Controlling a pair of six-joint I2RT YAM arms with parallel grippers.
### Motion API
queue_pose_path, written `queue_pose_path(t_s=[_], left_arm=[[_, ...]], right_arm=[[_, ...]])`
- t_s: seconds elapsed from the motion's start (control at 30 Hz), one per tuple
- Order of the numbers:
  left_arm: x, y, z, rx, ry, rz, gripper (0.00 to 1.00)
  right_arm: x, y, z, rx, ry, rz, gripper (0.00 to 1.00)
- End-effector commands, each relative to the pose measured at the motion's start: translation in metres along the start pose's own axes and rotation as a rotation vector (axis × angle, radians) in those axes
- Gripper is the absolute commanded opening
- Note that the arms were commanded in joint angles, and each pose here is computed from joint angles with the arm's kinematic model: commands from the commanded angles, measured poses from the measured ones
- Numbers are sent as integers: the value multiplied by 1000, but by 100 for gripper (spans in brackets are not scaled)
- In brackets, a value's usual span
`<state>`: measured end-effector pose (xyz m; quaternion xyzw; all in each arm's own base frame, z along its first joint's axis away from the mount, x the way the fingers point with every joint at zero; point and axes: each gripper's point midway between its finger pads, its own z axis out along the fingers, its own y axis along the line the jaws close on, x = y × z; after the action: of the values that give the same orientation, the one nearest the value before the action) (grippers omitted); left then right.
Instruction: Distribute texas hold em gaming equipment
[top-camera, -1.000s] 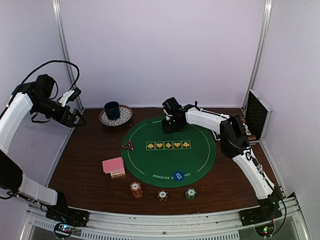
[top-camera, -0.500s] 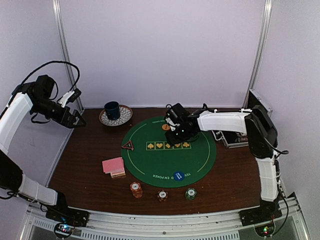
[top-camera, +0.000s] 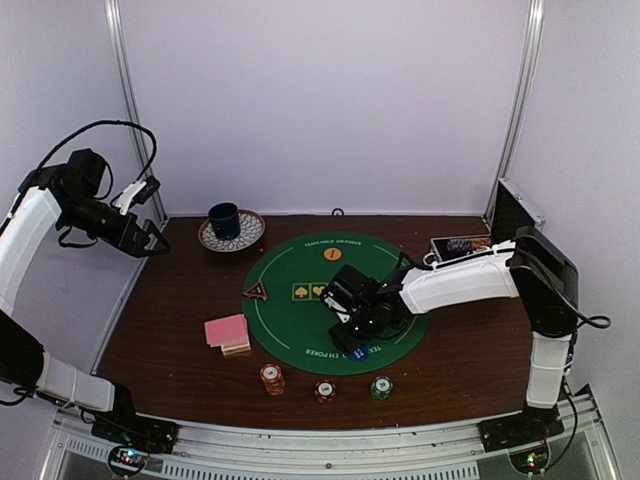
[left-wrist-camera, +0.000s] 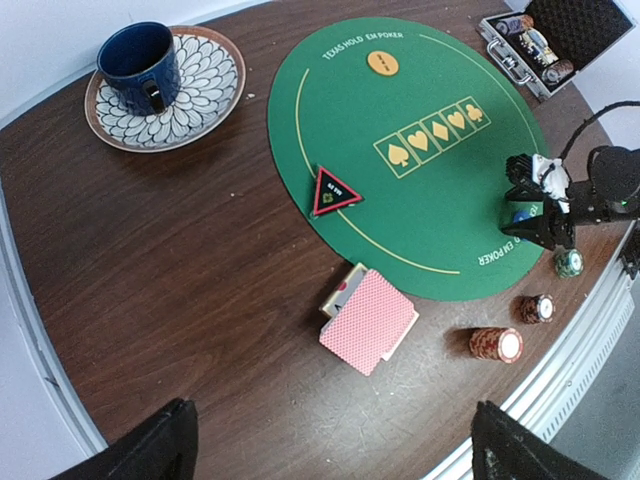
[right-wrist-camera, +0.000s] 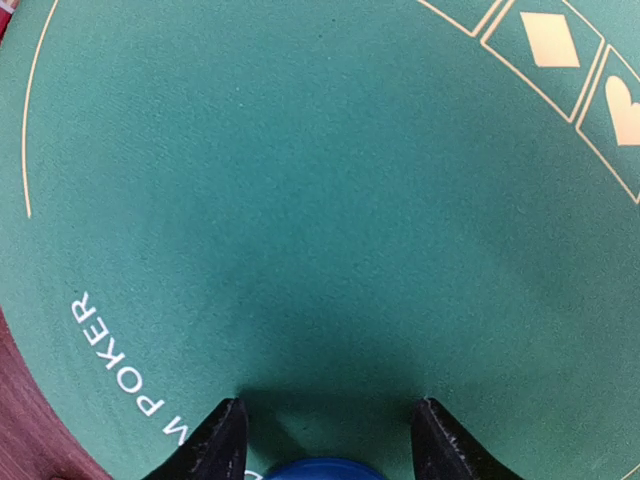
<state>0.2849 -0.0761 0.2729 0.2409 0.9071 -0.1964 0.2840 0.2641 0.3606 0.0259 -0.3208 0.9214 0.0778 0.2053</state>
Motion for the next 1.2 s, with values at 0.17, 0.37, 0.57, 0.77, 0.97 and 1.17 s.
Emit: queue_pose_path(t_s=[0.17,0.37,0.57,0.77,0.97,1.17], left_arm=[[-8,-5,-15,-11,-38,18,98],[-9,-4,-13,-6,-35,15,98],[-9,-5,-13,-1,-36,13,98],[-9,-4,-14,-7,-36,14,98],[-9,-5,-15,-10,-39,18,98],[-9,-5,-14,-3,-37,14,98]], right_arm=[[16,4,-14,39,0,-24,59],[33,-8,-21,67,15,-11,58],[47,-21,-28,109,22,-2,56],[56,-39,-30,125,27,46,48],[61,-55,-36,130,26,87,48],[57,-56,-44,131,30,72,53]])
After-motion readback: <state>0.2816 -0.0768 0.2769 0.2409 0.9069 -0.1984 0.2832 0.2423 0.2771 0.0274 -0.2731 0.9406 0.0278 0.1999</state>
